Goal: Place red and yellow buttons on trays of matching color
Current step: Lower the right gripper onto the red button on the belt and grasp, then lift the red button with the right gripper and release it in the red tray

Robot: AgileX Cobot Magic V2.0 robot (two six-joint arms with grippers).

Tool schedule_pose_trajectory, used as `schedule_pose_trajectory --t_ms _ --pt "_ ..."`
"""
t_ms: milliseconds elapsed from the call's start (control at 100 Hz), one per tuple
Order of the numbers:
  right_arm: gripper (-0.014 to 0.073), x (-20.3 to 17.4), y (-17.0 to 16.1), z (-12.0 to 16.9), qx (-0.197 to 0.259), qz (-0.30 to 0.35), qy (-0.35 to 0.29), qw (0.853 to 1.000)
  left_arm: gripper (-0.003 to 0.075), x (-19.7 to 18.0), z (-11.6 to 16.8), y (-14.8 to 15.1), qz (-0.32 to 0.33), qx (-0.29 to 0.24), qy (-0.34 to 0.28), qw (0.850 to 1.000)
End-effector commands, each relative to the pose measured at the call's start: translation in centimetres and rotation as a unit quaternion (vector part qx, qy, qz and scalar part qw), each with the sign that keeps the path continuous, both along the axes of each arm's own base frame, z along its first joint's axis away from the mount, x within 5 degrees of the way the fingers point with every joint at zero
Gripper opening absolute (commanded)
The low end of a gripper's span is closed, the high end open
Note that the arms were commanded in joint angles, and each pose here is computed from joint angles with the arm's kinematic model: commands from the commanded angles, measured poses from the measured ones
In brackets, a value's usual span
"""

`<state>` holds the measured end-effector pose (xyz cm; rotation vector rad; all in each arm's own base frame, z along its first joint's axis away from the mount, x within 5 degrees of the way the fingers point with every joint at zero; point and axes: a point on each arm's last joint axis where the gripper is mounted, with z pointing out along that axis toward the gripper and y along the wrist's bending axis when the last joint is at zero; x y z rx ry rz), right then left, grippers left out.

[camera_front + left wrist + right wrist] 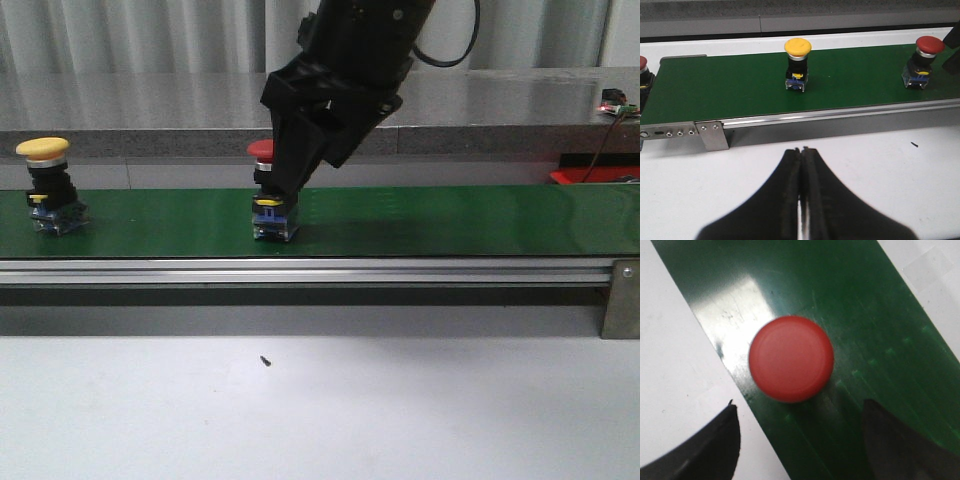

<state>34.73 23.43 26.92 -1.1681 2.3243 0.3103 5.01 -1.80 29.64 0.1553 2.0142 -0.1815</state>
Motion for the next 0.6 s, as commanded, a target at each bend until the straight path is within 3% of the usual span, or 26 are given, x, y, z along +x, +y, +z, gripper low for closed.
schedule_pose_trajectory --t_ms 0,200,500,590 --pt "0.0517 0.01 0.08 3.56 0.048 -0.003 -0.060 0.997 -0.0020 0.29 1.31 -0.04 0.002 -0.014 -0.039 0.999" --pt "0.0484 0.46 0.20 3.82 0.062 -0.011 -0.084 0.994 -0.0020 0.29 1.31 -0.04 0.002 -0.014 -0.039 0.999" --pt "0.0201 0.60 0.25 3.44 0.059 -0.011 -0.079 0.995 -0.0020 0.29 1.31 -0.04 0.002 -0.014 -0.039 0.999" --pt "0.0157 0.66 0.10 3.55 0.060 -0.014 -0.081 0.995 -0.0020 0.29 1.31 -0.04 0.002 -0.014 -0.039 0.999"
